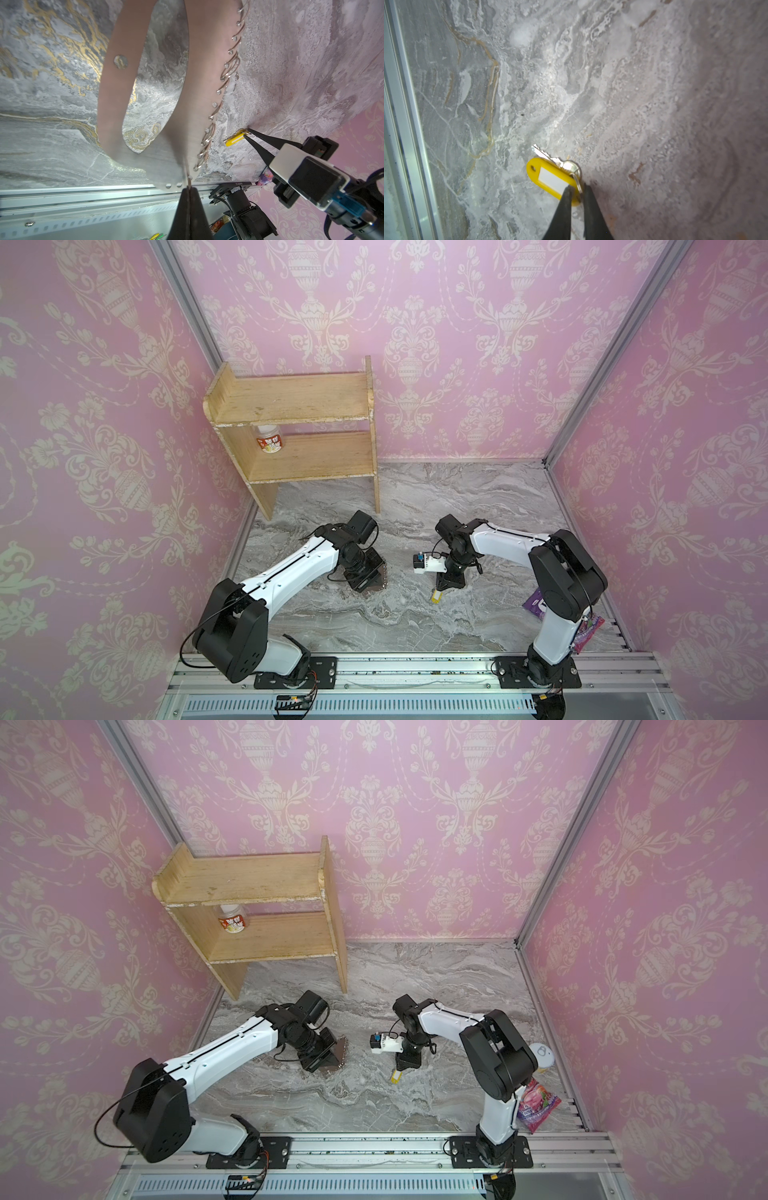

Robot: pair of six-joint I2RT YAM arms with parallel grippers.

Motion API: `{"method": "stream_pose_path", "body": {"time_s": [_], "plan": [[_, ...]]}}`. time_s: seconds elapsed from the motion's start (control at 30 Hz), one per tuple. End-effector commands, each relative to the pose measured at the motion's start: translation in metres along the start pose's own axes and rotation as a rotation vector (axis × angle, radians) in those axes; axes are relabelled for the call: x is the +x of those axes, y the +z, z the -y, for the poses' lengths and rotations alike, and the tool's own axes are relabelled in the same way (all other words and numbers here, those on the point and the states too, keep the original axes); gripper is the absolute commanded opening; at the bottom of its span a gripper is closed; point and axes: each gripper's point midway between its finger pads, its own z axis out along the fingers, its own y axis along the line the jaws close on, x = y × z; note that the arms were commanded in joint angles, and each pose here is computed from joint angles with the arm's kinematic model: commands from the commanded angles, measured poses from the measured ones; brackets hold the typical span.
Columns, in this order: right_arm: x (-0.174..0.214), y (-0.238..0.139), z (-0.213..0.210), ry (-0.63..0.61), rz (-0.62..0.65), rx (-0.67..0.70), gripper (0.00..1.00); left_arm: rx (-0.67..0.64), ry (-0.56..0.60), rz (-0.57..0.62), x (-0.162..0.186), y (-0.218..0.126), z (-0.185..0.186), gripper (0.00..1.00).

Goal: Put the keys on the keyring

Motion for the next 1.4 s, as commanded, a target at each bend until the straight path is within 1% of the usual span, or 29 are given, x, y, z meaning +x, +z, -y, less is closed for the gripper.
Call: {"method": "stream_pose_path", "body": {"time_s": [0.0, 0.2, 0.27, 0.33, 0.37, 0.4, 0.47, 0.57, 0.73, 0.8, 0.87, 0.97, 1.03, 1.1, 1.13, 1.23, 1.37], "plan": [[0.000, -0.002, -0.001, 0.013, -0.004, -0.017, 0.11, -0.014, -0.008, 0.010, -0.001, 0.000, -0.007, 0.00], [-0.012, -0.016, -0.001, 0.044, 0.047, -0.011, 0.02, -0.010, -0.009, 0.015, -0.001, -0.002, -0.008, 0.00], [-0.023, -0.028, 0.001, 0.091, 0.086, -0.003, 0.00, -0.005, -0.010, 0.018, -0.001, -0.003, -0.007, 0.00], [-0.027, -0.035, -0.001, 0.156, 0.103, -0.001, 0.00, -0.001, -0.009, 0.019, -0.001, -0.003, -0.006, 0.00], [-0.039, -0.049, 0.003, 0.178, 0.139, 0.019, 0.00, 0.002, -0.008, 0.021, -0.001, -0.004, -0.005, 0.00], [-0.043, -0.054, 0.003, 0.206, 0.153, 0.023, 0.00, 0.006, -0.006, 0.023, -0.002, -0.005, -0.003, 0.00], [-0.050, -0.066, 0.002, 0.293, 0.185, 0.040, 0.00, 0.010, -0.002, 0.033, -0.003, -0.007, 0.000, 0.00], [-0.060, -0.085, -0.007, 0.359, 0.254, 0.046, 0.00, 0.016, 0.003, 0.063, -0.007, -0.011, 0.004, 0.00], [-0.069, -0.110, -0.049, 0.279, 0.358, 0.076, 0.00, 0.069, -0.001, 0.137, -0.017, -0.021, 0.018, 0.00], [-0.073, -0.118, -0.056, 0.273, 0.396, 0.131, 0.00, 0.097, -0.010, 0.154, -0.020, -0.024, 0.025, 0.00], [-0.075, -0.122, -0.064, 0.283, 0.415, 0.154, 0.00, 0.125, -0.022, 0.161, -0.020, -0.026, 0.034, 0.00], [-0.077, -0.120, -0.066, 0.317, 0.420, 0.217, 0.00, 0.172, -0.030, 0.162, -0.018, -0.029, 0.052, 0.00], [-0.081, -0.118, -0.066, 0.338, 0.445, 0.267, 0.00, 0.197, -0.030, 0.161, -0.016, -0.031, 0.065, 0.00], [-0.087, -0.117, -0.068, 0.345, 0.479, 0.265, 0.00, 0.224, -0.022, 0.159, -0.014, -0.032, 0.077, 0.00], [-0.090, -0.116, -0.070, 0.329, 0.494, 0.270, 0.00, 0.240, -0.020, 0.156, -0.013, -0.032, 0.083, 0.00], [-0.094, -0.114, -0.069, 0.307, 0.557, 0.316, 0.00, 0.254, -0.010, 0.139, -0.010, -0.027, 0.089, 0.00], [-0.095, -0.112, -0.061, 0.329, 0.579, 0.345, 0.00, 0.256, 0.001, 0.109, -0.005, -0.017, 0.091, 0.00]]}}
